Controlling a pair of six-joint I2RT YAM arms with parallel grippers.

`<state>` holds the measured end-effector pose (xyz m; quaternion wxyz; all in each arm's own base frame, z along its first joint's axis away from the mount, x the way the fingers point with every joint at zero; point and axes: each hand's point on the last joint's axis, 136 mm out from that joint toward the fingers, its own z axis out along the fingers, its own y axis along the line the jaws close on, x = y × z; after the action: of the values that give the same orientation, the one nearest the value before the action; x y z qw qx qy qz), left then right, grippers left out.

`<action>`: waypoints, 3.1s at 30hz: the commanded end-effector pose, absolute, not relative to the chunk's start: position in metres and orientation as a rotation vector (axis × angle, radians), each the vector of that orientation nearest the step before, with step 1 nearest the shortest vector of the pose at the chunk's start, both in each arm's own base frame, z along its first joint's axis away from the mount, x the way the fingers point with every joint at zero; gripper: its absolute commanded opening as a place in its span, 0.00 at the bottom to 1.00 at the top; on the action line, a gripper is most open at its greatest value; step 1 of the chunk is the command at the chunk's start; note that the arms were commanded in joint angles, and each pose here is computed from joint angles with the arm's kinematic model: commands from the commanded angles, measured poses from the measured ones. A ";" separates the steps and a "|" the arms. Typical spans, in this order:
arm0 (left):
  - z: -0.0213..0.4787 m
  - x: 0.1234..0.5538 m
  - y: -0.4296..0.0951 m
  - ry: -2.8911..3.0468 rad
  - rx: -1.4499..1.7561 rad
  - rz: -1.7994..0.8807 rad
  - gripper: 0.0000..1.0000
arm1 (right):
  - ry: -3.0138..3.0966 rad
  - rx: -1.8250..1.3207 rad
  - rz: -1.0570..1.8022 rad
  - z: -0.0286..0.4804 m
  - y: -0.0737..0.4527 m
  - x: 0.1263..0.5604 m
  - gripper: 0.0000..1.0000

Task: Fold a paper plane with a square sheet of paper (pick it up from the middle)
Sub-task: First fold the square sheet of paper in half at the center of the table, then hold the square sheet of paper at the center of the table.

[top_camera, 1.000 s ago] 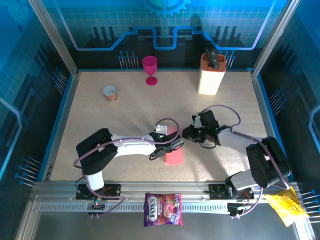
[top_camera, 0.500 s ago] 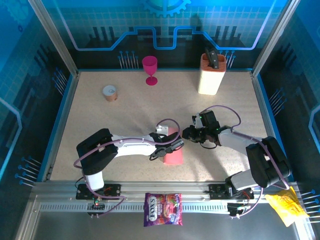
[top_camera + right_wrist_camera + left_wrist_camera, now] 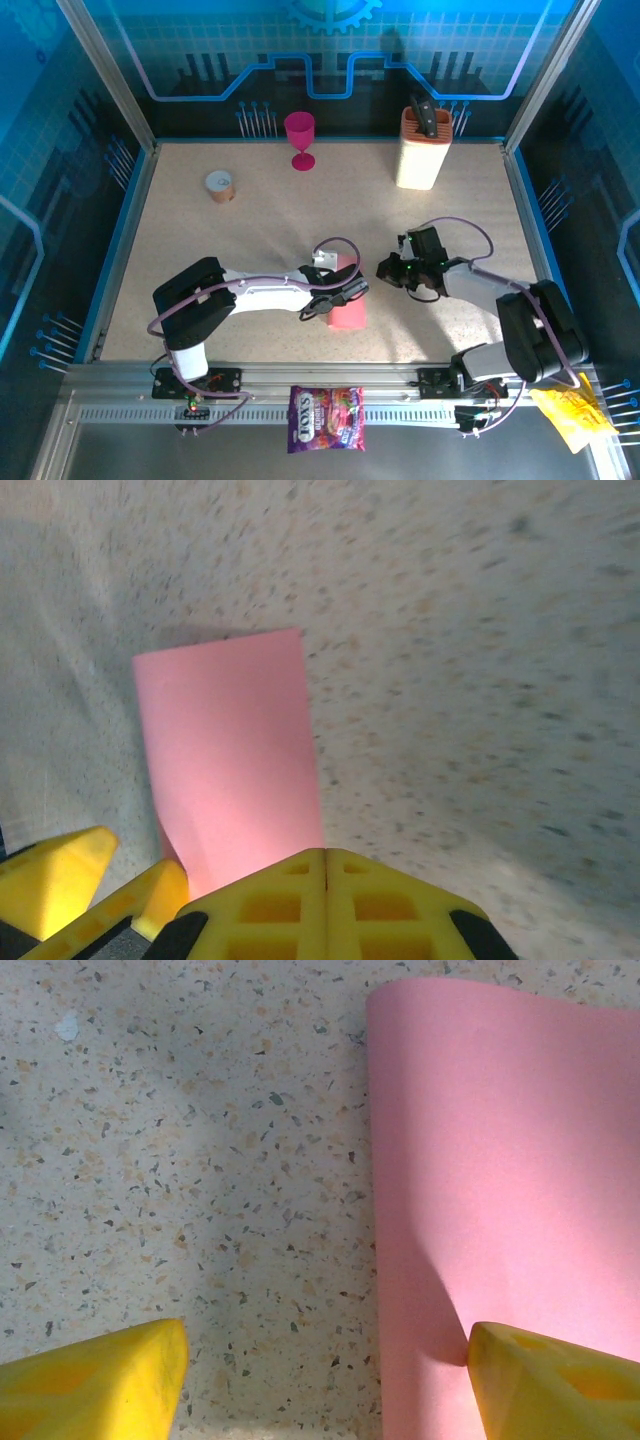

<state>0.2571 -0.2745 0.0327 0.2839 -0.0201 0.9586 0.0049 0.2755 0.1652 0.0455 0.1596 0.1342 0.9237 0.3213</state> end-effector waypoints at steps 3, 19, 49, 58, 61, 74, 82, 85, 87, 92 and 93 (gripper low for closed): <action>0.026 0.250 -0.268 2.580 -0.024 0.047 0.75 | 2.534 0.579 0.827 0.053 0.128 0.279 0.00; 0.030 0.254 -0.274 2.569 -0.044 0.021 0.76 | 2.536 0.439 0.997 0.065 0.151 0.280 0.00; 0.027 0.258 -0.274 2.561 -0.087 0.048 0.77 | 2.666 0.083 1.141 0.047 0.225 0.266 0.00; 0.027 0.259 -0.275 2.559 -0.096 0.047 0.77 | 2.703 0.067 1.123 0.036 0.231 0.261 0.00; 0.027 0.259 -0.274 2.558 -0.098 0.051 0.77 | 2.705 0.058 1.124 0.036 0.233 0.261 0.00; 0.024 0.258 -0.273 2.562 -0.100 0.063 0.77 | 2.743 0.060 1.100 0.025 0.233 0.259 0.00; 0.025 0.258 -0.273 2.560 -0.100 0.061 0.77 | 2.813 0.095 1.018 0.008 0.224 0.254 0.00; 0.025 0.259 -0.273 2.560 -0.103 0.058 0.77 | 2.824 0.095 0.993 0.006 0.222 0.254 0.00; 0.026 0.259 -0.273 2.560 -0.104 0.055 0.77 | 2.833 0.095 0.968 0.004 0.220 0.254 0.00; 0.037 0.261 -0.276 2.545 -0.099 0.031 0.79 | 2.861 0.092 0.896 -0.002 0.213 0.253 0.00; 0.041 0.262 -0.275 2.540 -0.102 0.021 0.80 | 2.863 0.093 0.895 -0.003 0.213 0.253 0.00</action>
<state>0.2572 -0.2732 0.0242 0.2799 -0.0313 0.9594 0.0128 0.2600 0.2212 0.0120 0.0854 0.0333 0.9379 0.3347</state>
